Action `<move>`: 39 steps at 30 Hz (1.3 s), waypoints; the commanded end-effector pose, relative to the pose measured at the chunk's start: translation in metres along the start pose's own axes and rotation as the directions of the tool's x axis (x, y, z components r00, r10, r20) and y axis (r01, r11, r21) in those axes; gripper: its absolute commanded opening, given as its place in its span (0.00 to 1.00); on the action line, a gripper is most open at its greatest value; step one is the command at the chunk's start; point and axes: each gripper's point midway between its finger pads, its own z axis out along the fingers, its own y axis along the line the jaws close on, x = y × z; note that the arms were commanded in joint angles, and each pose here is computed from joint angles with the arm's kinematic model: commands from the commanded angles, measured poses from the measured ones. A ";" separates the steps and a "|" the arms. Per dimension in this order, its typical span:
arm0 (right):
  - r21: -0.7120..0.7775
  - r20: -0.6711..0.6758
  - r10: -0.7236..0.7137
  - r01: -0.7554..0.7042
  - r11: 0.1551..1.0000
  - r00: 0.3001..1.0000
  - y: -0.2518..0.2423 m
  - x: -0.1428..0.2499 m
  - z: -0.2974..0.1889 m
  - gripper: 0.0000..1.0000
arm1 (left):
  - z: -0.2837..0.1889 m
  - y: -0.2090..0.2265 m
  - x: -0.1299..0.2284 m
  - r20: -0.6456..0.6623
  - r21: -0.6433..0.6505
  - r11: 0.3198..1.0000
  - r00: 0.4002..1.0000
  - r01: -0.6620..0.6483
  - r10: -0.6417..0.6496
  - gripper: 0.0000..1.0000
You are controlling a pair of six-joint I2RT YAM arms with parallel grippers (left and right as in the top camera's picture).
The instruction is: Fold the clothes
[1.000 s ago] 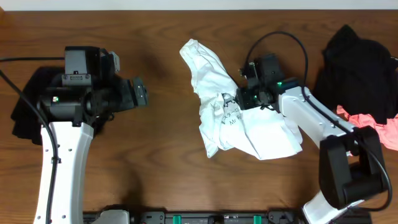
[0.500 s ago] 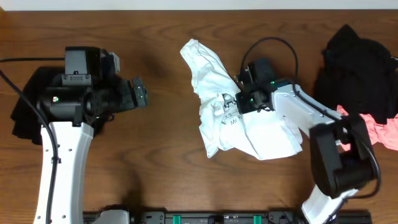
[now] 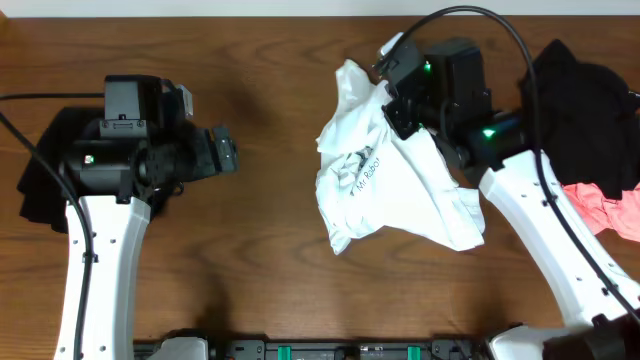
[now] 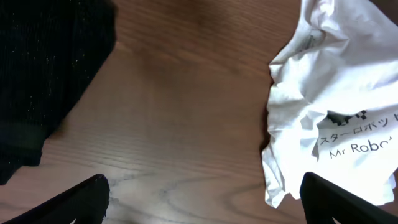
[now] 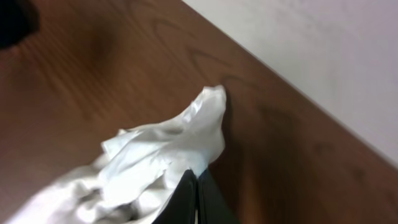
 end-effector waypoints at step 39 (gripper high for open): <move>0.269 -0.182 0.659 -0.608 0.747 0.730 -0.075 0.107 0.044 0.84 | 0.067 -0.090 -0.015 -0.004 0.292 0.906 0.947 -0.305 0.320 0.98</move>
